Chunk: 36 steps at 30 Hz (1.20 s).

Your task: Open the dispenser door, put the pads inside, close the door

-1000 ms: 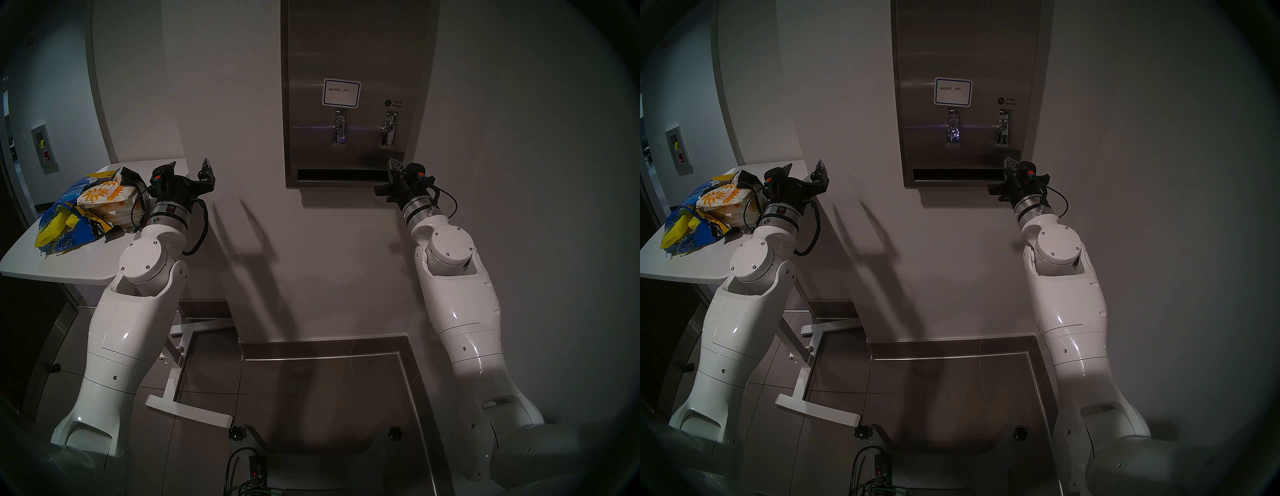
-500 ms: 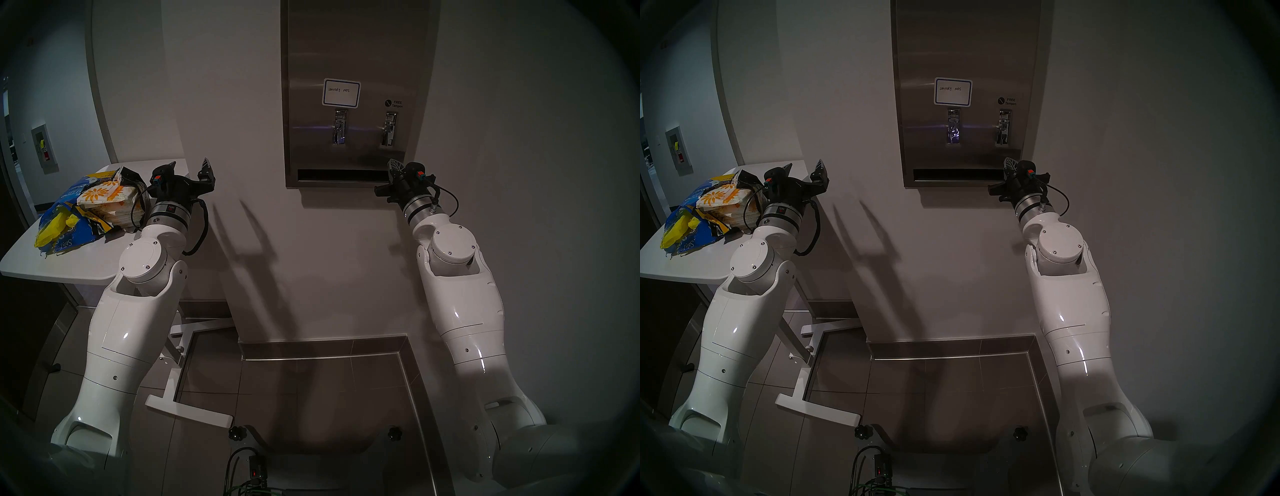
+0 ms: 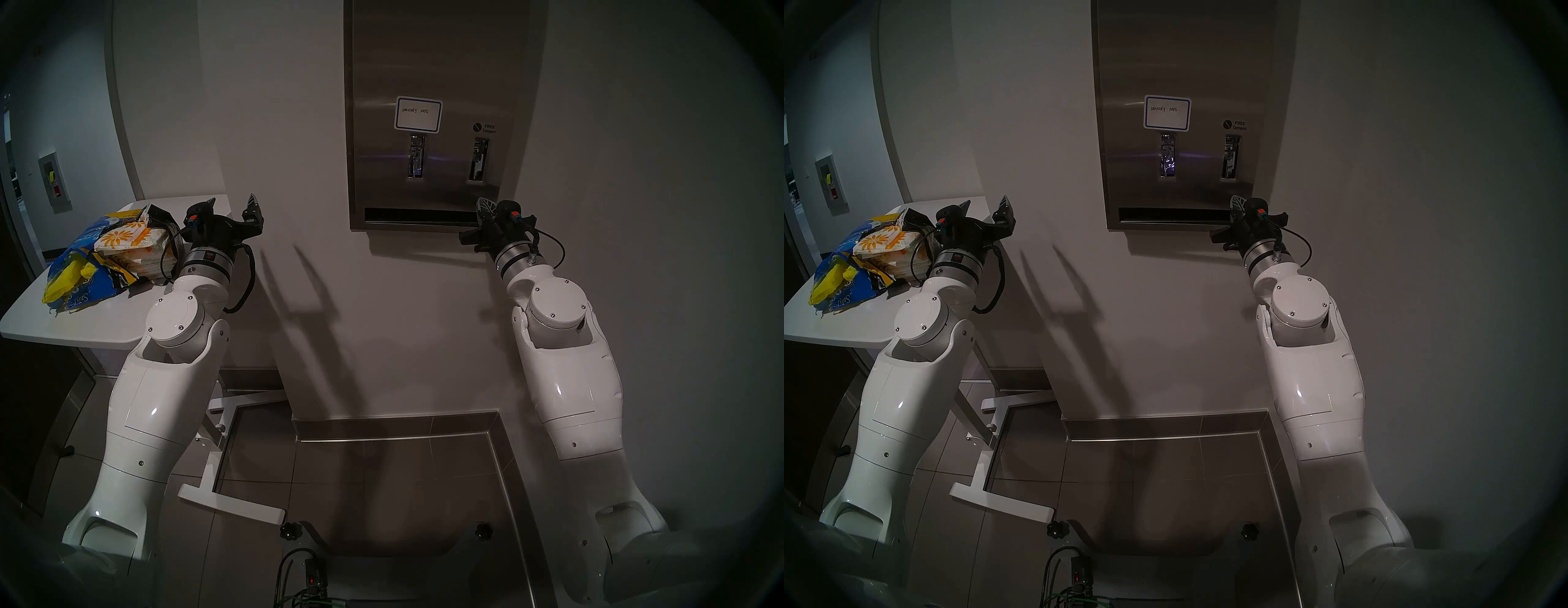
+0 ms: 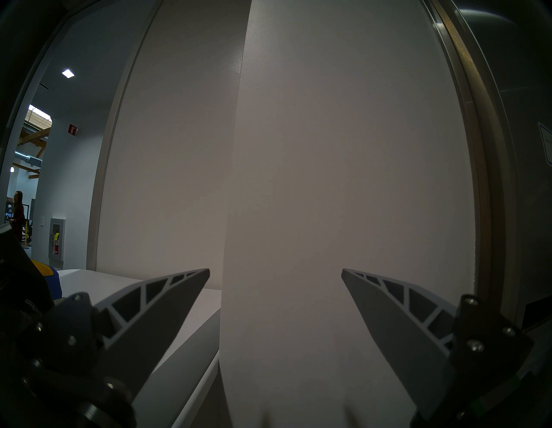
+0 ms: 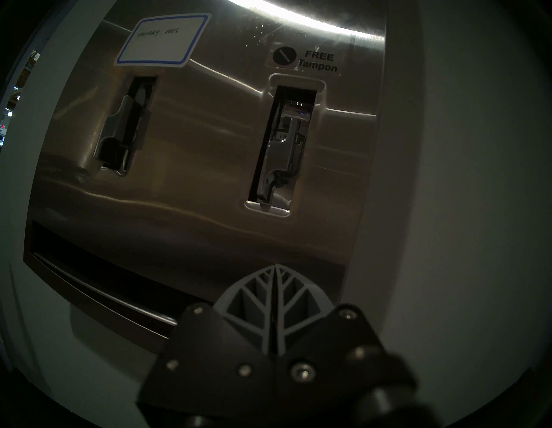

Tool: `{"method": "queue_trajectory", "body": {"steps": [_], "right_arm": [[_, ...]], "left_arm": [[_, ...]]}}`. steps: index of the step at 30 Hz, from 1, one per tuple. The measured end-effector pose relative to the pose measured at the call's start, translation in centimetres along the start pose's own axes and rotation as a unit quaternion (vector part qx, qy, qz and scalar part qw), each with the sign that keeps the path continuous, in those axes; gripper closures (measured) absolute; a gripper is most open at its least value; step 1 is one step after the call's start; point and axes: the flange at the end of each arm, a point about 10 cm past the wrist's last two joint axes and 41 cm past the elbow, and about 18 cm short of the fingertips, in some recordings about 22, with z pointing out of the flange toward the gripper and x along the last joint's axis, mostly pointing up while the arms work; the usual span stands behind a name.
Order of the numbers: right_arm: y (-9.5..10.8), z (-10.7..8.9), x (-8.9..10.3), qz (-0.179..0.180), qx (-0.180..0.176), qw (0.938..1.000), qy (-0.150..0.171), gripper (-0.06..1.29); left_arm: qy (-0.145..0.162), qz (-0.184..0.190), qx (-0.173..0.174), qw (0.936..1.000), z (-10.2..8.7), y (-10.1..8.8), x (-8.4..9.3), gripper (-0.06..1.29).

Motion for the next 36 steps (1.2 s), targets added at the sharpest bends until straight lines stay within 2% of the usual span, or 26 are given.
{"method": "queue_trajectory", "body": {"steps": [12,23,31,36], "right_arm": [[-1.6,-0.8,1.9,-0.009,-0.002,1.0000,-0.002,1.27],[-3.1,-1.5,2.8,-0.014,0.006,0.9998,-0.010,1.27],[-3.4,-1.8,3.4,-0.018,0.007,0.9997,-0.013,1.27],[-2.8,-2.0,4.0,-0.025,0.003,0.9996,-0.011,1.27]], "left_arm": [[0.000,0.000,0.000,1.0000,0.0,0.0,0.0,0.02],[0.000,0.000,0.000,1.0000,0.0,0.0,0.0,0.02],[0.000,0.000,0.000,1.0000,0.0,0.0,0.0,0.02],[0.000,0.000,0.000,1.0000,0.0,0.0,0.0,0.02]]}}
